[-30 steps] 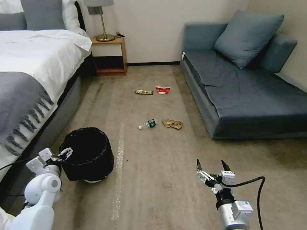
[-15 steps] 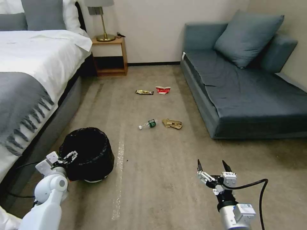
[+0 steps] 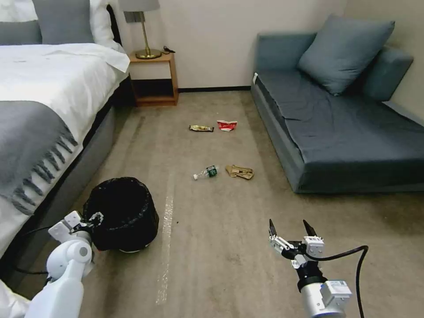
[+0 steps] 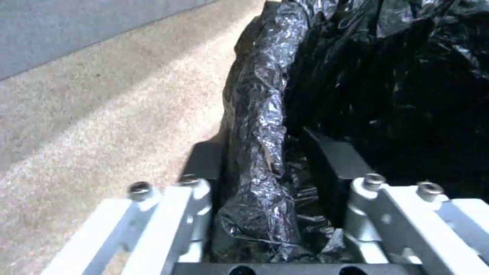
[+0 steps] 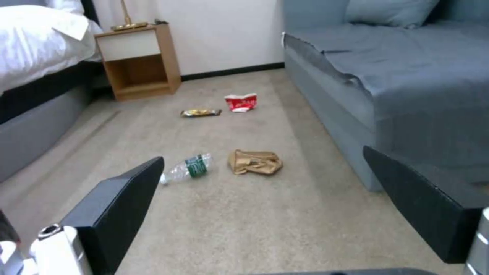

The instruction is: Pick up the trash bin, then pick up the garbage on the floor and place it into the trash bin.

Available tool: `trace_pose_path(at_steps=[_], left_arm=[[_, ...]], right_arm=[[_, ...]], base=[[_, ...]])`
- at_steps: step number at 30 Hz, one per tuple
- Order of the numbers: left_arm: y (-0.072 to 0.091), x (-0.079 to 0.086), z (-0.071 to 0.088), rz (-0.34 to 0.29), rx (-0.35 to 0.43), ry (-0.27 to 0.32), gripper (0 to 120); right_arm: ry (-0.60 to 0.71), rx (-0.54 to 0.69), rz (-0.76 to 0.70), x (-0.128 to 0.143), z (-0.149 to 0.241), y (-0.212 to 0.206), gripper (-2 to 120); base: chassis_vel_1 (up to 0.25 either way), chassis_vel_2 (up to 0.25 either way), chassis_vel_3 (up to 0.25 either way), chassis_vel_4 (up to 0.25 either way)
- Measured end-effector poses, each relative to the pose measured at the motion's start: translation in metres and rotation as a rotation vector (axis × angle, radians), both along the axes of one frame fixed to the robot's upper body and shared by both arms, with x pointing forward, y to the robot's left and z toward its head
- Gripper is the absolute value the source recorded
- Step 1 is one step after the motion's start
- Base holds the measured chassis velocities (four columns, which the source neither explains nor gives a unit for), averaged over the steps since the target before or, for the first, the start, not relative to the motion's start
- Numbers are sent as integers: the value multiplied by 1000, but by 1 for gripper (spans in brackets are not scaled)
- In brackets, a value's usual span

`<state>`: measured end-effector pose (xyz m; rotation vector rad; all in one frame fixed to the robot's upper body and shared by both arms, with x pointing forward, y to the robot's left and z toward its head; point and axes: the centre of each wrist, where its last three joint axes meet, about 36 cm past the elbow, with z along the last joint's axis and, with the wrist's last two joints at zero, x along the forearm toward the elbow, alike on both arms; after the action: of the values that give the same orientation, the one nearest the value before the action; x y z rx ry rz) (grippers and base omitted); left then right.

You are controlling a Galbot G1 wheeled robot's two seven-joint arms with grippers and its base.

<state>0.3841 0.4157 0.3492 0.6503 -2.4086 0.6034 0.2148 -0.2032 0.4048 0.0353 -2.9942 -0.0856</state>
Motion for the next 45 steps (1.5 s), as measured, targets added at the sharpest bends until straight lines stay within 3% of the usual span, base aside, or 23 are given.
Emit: trace_pose_path(at_steps=[6, 9, 12, 13, 14, 18, 22, 25, 29, 30, 39, 45], left_arm=[[1, -7, 3, -1, -3, -4, 19], [1, -14, 5, 5, -1, -36, 6], [1, -14, 5, 6, -1, -41, 6], [1, -20, 2, 11, 11, -103, 4], [0, -23, 3, 7, 21, -124, 4], [-1, -29, 6, 11, 47, -159, 4], [-3, -38, 15, 23, 122, -211, 4], [-10, -49, 27, 17, 221, -261, 4], [-15, -56, 31, 12, 305, -280, 4], [-17, -61, 30, 11, 411, -300, 4], [-20, -74, 22, -1, 509, -300, 4], [-20, -77, 18, -5, 525, -292, 4]], right_arm=[[-4, 8, 8, -1, 4, 3, 100], [0, 15, 10, -3, 5, 5, 100], [0, 15, 11, -3, 5, 5, 100], [4, 20, 10, -5, 5, 7, 100], [7, 24, 10, -6, 5, 9, 100], [11, 31, 12, -7, 5, 12, 100], [14, 25, 15, -8, 4, 15, 100], [20, 27, 18, -8, 0, 18, 100], [9, 27, 27, -8, -4, 20, 100], [-8, 31, 43, -8, -8, 22, 100], [-40, 52, 88, -5, -18, 24, 100], [-50, 71, 105, -1, -22, 23, 100]], base=[[0, 0, 0, 0], [0, 0, 0, 0], [0, 0, 0, 0], [0, 0, 0, 0], [0, 0, 0, 0], [0, 0, 0, 0], [0, 0, 0, 0], [0, 0, 0, 0], [0, 0, 0, 0], [0, 0, 0, 0], [0, 0, 0, 0], [0, 0, 0, 0]])
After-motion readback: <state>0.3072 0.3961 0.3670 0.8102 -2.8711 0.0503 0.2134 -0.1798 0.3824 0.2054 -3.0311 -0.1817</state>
